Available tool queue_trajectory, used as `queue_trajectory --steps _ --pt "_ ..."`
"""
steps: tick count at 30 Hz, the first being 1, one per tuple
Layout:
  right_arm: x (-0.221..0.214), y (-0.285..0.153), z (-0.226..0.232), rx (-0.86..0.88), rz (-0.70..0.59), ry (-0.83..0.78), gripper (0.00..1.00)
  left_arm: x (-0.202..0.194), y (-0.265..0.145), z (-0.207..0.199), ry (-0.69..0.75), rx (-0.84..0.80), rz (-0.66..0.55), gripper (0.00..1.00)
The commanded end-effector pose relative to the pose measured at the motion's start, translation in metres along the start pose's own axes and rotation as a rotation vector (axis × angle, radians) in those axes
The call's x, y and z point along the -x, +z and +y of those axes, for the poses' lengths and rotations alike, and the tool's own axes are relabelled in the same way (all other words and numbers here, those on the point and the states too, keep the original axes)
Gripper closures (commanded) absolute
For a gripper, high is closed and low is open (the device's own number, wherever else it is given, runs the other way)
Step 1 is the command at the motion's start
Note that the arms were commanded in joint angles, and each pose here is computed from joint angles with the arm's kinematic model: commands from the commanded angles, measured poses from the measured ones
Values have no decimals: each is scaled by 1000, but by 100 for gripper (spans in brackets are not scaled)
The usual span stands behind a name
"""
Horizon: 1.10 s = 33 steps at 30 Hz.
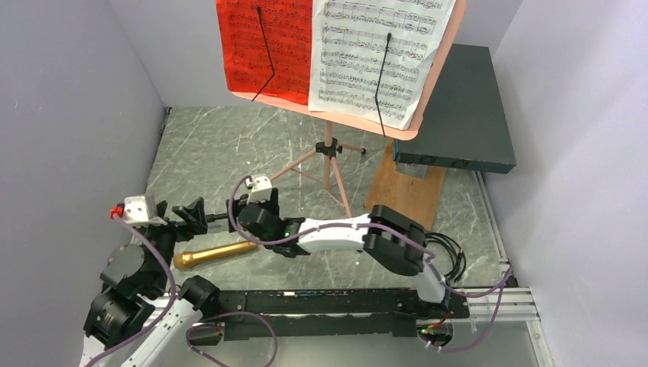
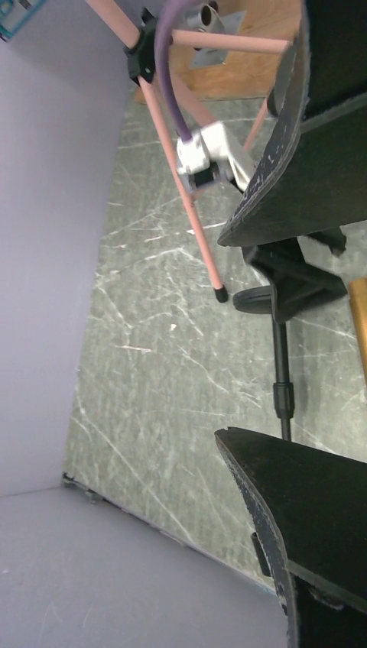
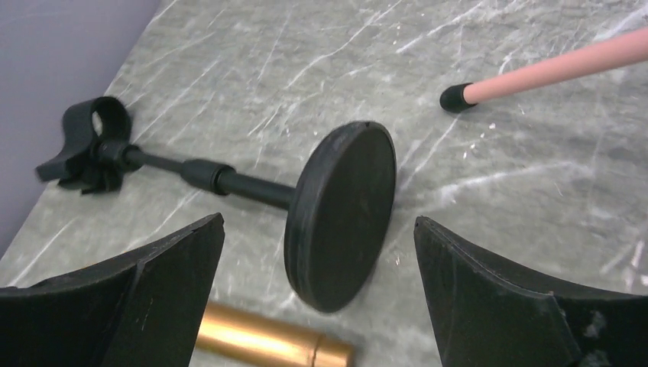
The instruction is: Set up the instrument practice props
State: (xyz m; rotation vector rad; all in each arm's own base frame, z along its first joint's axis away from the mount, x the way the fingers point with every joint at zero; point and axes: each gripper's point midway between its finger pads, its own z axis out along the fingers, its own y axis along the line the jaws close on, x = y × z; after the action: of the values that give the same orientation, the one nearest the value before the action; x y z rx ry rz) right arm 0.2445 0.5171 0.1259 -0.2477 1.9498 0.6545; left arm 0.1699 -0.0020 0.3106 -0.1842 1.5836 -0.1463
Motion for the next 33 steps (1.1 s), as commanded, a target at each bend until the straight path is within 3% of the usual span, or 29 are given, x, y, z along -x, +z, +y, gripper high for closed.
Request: queue_trajectory --steps 1,4,9,13,15,23,27,29,33 --pt "7 27 -7 -131 -80 28 6 18 -4 1 1 -13 -89 6" --pt "0 39 -14 -176 -97 66 15 16 -4 -1 6 -24 -70 7" --pt "-11 44 -28 -155 -56 235 44 15 -2 -5 14 -42 -59 6" --pt "-15 37 -41 -140 -19 360 75 13 0 -8 22 -54 -55 6" --pt "-22 28 -53 -166 -10 409 83 13 1 -9 25 -52 -48 6" --pt "-30 2 -82 -187 30 622 94 12 -1 -9 -22 -42 -25 3" --pt "-26 -5 -94 -214 26 610 97 41 -22 -29 -189 -138 16 2" --pt "-27 -10 -98 -209 19 647 100 54 -28 -37 -195 -177 31 1" --pt "-37 -18 -106 -196 38 659 100 47 -22 -13 -124 0 137 0"
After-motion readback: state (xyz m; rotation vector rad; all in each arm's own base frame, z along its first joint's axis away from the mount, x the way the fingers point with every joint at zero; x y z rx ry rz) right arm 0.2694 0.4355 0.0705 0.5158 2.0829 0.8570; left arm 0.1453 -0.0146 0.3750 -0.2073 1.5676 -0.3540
